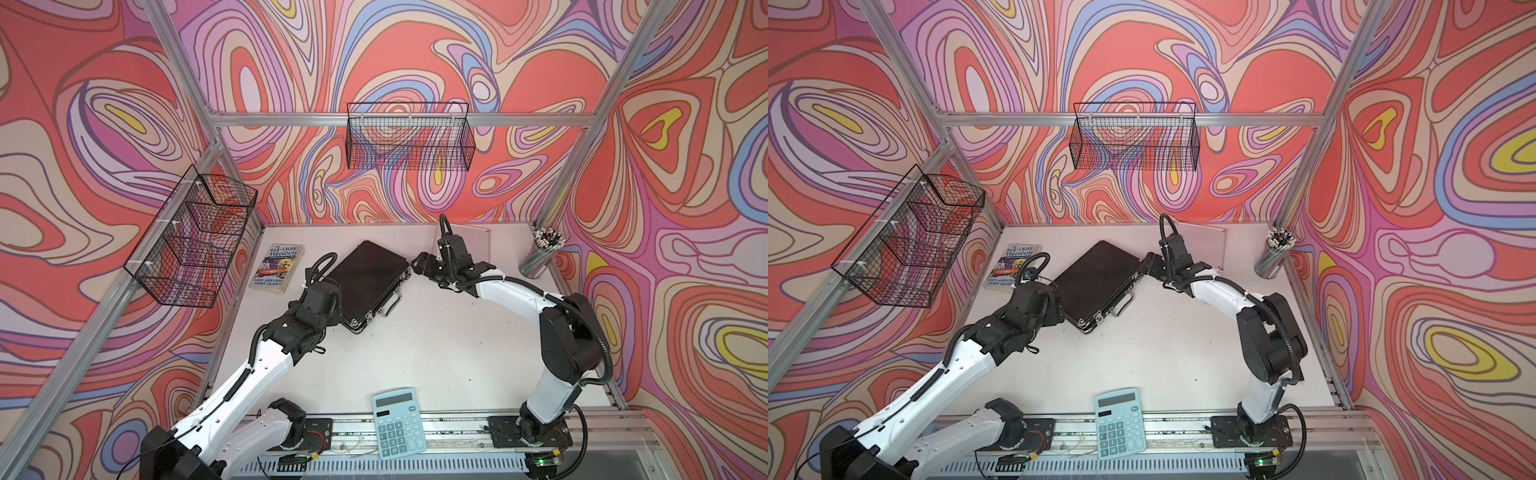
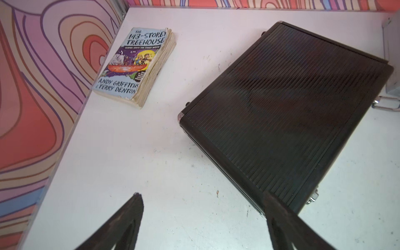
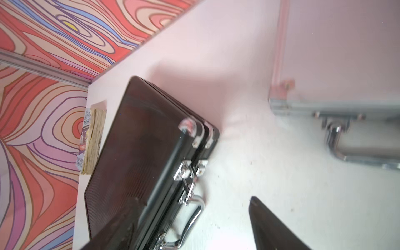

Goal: Open the poker set cases
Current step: Place the poker set case at the center of the board, then adjust the poker set case at the center of the board.

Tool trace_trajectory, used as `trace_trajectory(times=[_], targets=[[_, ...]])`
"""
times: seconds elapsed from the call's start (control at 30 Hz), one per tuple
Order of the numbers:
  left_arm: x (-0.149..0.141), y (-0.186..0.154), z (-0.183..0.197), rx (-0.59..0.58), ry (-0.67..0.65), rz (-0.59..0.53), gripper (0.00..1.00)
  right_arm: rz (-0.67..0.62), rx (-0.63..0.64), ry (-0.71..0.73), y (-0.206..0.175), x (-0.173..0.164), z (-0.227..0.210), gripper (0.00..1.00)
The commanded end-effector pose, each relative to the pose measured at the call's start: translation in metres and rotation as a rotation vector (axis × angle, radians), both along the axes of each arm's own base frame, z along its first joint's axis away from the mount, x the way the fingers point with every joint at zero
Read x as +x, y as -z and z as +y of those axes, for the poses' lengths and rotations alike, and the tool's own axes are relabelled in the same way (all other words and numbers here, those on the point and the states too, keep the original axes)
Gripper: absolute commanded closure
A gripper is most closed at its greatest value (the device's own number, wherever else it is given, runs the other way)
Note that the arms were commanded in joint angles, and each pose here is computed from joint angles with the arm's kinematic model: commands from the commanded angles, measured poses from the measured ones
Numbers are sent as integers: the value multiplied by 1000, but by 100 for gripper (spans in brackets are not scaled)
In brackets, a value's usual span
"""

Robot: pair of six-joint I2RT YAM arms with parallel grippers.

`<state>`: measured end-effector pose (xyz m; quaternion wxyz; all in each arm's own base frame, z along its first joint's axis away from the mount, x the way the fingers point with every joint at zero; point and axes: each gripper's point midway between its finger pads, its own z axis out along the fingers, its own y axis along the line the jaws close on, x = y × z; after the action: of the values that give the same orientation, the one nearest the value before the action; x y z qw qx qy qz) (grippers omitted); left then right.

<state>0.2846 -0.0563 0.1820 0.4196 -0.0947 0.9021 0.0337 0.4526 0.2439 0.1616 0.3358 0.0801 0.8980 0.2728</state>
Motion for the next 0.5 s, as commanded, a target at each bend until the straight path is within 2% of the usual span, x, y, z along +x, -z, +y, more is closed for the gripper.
trace_trajectory(times=[0.0,0.2,0.37,0.47], targets=[[0,1,-3,-163,-86,-46,10,-48,-149,-157,-4,27,-1,17],[-7,13,0,-284,-156,-63,8,-38,-127,-386,8,67,27,16],[-8,26,-14,-424,-95,-134,6,-28,-61,-437,24,87,42,16],[-10,40,-17,-451,-86,-127,5,-31,-30,-485,35,88,48,15]])
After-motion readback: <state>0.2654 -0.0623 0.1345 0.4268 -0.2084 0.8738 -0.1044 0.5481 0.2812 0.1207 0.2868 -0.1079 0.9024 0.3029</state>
